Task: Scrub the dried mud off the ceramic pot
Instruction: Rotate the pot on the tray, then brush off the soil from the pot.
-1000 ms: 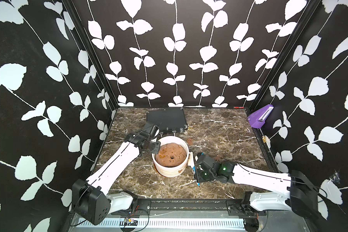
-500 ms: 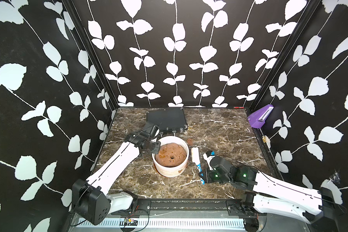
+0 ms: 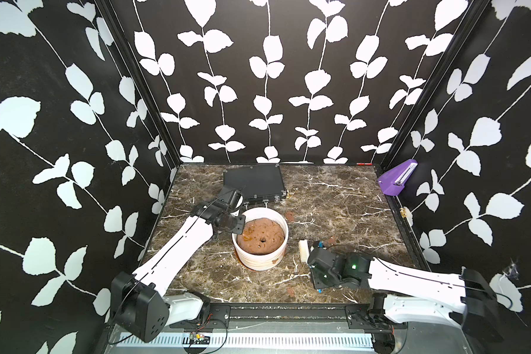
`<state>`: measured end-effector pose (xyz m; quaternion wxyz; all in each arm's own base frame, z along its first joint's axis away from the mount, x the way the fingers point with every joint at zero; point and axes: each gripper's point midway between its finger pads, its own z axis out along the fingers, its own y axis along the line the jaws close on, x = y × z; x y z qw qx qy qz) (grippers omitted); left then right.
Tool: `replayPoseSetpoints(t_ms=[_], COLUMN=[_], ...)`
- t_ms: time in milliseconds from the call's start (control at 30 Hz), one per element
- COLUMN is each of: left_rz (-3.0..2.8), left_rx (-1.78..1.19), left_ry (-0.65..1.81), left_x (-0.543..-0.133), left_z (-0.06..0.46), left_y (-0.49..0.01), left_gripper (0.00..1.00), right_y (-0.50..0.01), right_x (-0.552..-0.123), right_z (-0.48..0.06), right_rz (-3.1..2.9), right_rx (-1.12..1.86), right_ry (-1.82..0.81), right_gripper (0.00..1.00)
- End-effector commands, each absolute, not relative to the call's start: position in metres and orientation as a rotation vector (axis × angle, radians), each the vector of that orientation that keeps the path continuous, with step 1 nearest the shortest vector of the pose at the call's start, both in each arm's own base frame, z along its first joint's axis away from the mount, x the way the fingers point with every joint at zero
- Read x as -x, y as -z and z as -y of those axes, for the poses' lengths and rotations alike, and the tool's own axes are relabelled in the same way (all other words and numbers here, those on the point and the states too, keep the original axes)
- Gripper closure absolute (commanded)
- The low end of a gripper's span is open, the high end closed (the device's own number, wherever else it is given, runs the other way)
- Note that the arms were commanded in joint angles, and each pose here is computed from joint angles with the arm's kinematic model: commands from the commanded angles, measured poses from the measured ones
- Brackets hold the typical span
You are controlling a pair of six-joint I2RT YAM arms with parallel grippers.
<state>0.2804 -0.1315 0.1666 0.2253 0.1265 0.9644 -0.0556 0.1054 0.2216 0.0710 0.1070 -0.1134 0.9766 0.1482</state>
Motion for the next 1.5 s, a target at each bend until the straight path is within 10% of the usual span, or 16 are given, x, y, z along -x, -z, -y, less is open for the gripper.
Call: replayPoseSetpoints(t_ms=[0, 133, 333, 1467], left_rz=[-2.640, -2.658, -2.688, -2.683], left_rx=[-0.343, -0.327, -0.289, -0.137], left_ry=[0.200, 0.214, 0.213, 0.292], left_x=[-0.302, -0.311, -0.295, -0.257], left_z=[0.142, 0.148, 0.140, 0.127], left_y=[-0.170, -0.162, -0.159, -0.153], left_gripper=[0.52, 0.59, 1.00, 1.00], right_y=[-0.089, -0.090, -0.085, -0.148], right_x=[-0.111, -0.107, -0.107, -0.139], right_z=[-0.251, -0.253, -0.248, -0.311], right_rz=[-2.812, -2.812, -2.810, -2.614], right_rx=[0.311, 0.309, 0.266, 0.392], right_ry=[-0.592, -0.604, -0.588, -0.985], right_gripper=[1.00, 1.00, 1.00, 1.00])
